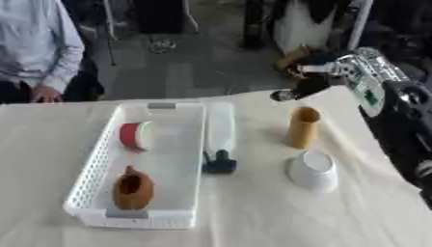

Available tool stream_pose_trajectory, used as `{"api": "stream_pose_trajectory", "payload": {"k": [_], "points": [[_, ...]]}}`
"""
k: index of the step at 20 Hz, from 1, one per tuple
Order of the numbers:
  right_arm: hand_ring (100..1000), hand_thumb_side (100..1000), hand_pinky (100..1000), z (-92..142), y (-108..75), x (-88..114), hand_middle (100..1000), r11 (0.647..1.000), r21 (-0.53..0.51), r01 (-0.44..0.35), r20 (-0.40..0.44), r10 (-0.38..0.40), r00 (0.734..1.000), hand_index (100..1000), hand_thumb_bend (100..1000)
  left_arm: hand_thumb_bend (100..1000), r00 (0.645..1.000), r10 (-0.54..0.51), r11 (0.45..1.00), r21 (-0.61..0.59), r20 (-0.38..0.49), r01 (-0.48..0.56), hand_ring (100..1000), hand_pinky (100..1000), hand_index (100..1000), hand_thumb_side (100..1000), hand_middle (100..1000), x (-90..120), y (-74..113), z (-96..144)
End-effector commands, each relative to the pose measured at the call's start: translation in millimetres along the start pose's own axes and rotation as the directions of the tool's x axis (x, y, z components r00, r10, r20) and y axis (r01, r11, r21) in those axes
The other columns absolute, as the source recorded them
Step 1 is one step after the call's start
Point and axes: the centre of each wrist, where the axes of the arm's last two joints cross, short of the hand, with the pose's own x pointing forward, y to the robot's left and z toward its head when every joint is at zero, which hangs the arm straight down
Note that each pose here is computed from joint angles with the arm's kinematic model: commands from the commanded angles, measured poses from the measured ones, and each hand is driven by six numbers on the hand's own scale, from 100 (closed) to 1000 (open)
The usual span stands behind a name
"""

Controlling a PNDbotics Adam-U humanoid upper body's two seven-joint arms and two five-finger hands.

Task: Pick up objects on the table and place them in the box.

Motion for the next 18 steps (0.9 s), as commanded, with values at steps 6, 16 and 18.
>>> {"api": "stream_pose_trajectory", "payload": {"k": [6, 16, 18], "points": [[1000, 453, 886, 4.0, -7.2, -19.8, 1000, 0.99, 0.132, 0.044, -0.095, -0.032, 0.995, 1000, 478, 100, 1.0, 0.013, 1.0, 0.002, 0.016, -0.013, 977, 976, 934, 1000, 873, 3.5, 1.6, -7.2], [1000, 419, 886, 0.7, 2.9, -32.0, 1000, 0.982, 0.182, 0.053, -0.124, -0.031, 0.992, 1000, 498, 100, 1.0, 0.019, 1.0, 0.002, 0.009, -0.019, 972, 976, 921, 1000, 851, 3.5, 1.6, -7.8], [1000, 418, 880, 0.5, 3.2, -32.4, 1000, 0.982, 0.182, 0.059, -0.119, -0.037, 0.992, 1000, 498, 100, 1.0, 0.021, 1.0, 0.003, 0.008, -0.021, 972, 976, 919, 1000, 849, 3.5, 1.6, -7.9]]}}
